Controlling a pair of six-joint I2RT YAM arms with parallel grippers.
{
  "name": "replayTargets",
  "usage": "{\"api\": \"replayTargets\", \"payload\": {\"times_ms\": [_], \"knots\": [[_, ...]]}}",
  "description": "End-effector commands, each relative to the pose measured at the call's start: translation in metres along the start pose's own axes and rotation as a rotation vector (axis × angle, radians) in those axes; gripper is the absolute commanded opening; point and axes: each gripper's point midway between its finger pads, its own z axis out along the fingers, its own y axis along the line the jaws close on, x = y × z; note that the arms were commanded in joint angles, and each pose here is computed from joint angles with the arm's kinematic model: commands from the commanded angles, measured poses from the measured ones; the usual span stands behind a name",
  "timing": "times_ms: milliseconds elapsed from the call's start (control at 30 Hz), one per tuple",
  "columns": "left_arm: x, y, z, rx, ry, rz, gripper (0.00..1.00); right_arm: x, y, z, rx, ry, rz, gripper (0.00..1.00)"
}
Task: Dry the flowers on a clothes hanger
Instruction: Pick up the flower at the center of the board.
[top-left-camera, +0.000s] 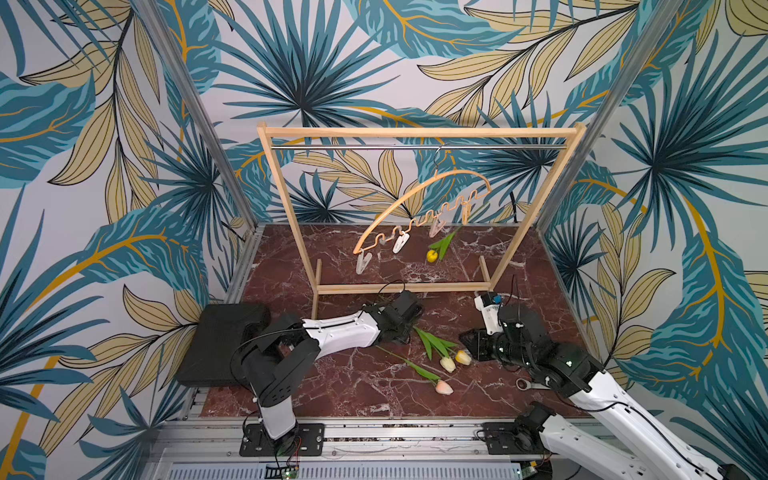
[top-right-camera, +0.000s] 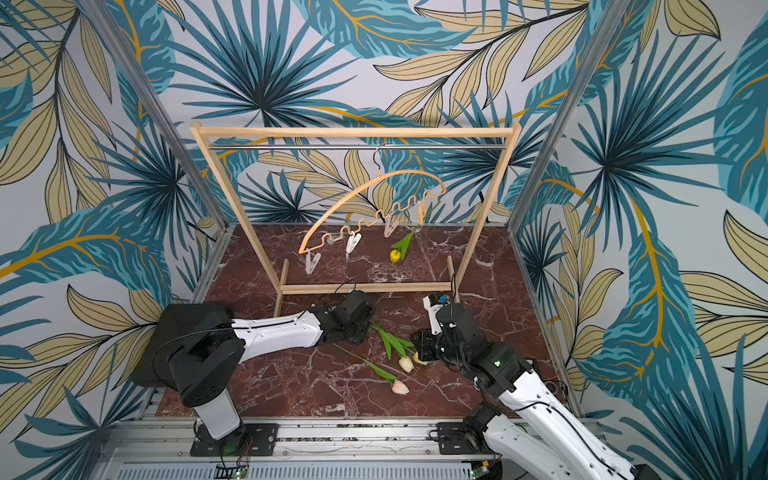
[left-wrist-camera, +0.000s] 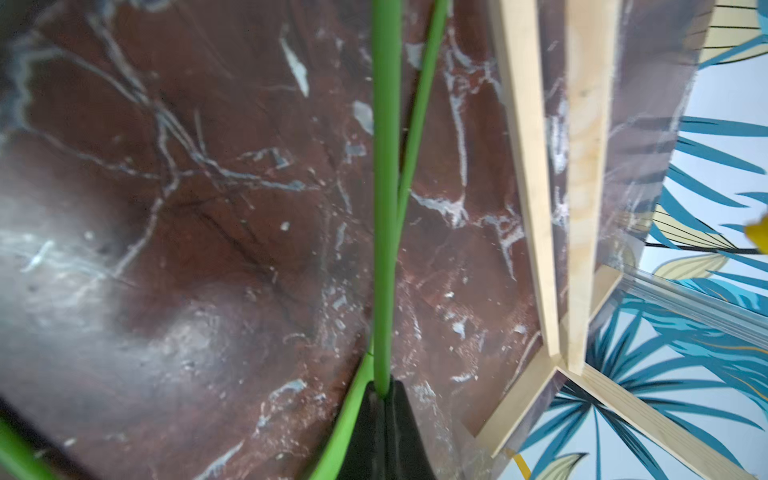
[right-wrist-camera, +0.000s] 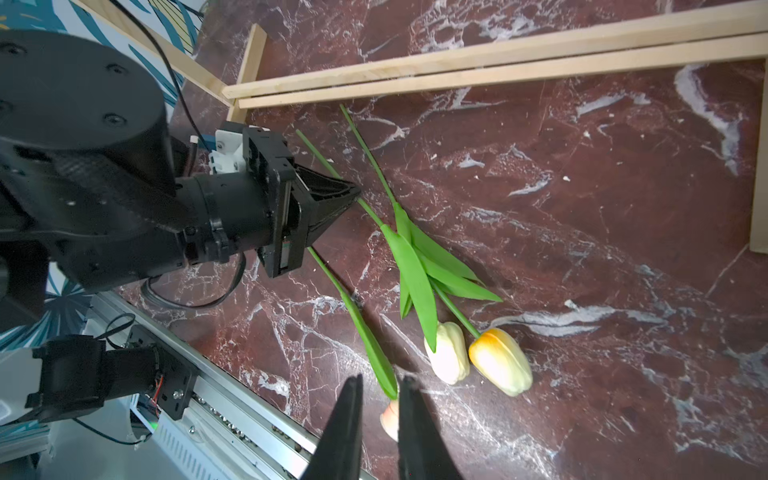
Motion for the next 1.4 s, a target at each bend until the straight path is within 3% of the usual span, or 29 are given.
{"api": "replayTargets", "payload": {"times_ms": [0, 167, 333, 467, 633, 867, 1367], "knots": [[-0.011, -0.028, -0.024, 0.12, 0.012, 0.048, 0.0, -0.012, 0.006, -0.005, -0.009, -0.032, -0.037, 0.19], [-0.024, -0.02, -0.041, 0.18, 0.107, 0.135, 0.0, -0.024, 0.019, -0.003, -0.052, -0.038, -0.047, 0.19], [-0.037, 0.011, -0.053, 0.185, 0.245, 0.266, 0.0, -0.025, 0.057, 0.005, -0.248, 0.015, -0.036, 0.2], [-0.041, 0.021, -0.074, 0.2, 0.289, 0.451, 0.0, -0.016, 0.077, 0.023, -0.37, 0.103, 0.015, 0.23], [-0.025, 0.015, -0.103, 0.282, 0.41, 0.685, 0.0, -0.011, 0.097, 0.044, -0.496, 0.163, 0.104, 0.28], [-0.003, 0.004, -0.127, 0.446, 0.51, 0.723, 0.0, 0.003, 0.126, 0.068, -0.584, 0.215, 0.105, 0.31], [0.006, -0.006, -0.147, 0.54, 0.544, 0.76, 0.0, 0.008, 0.13, 0.091, -0.517, 0.222, 0.072, 0.26]]}}
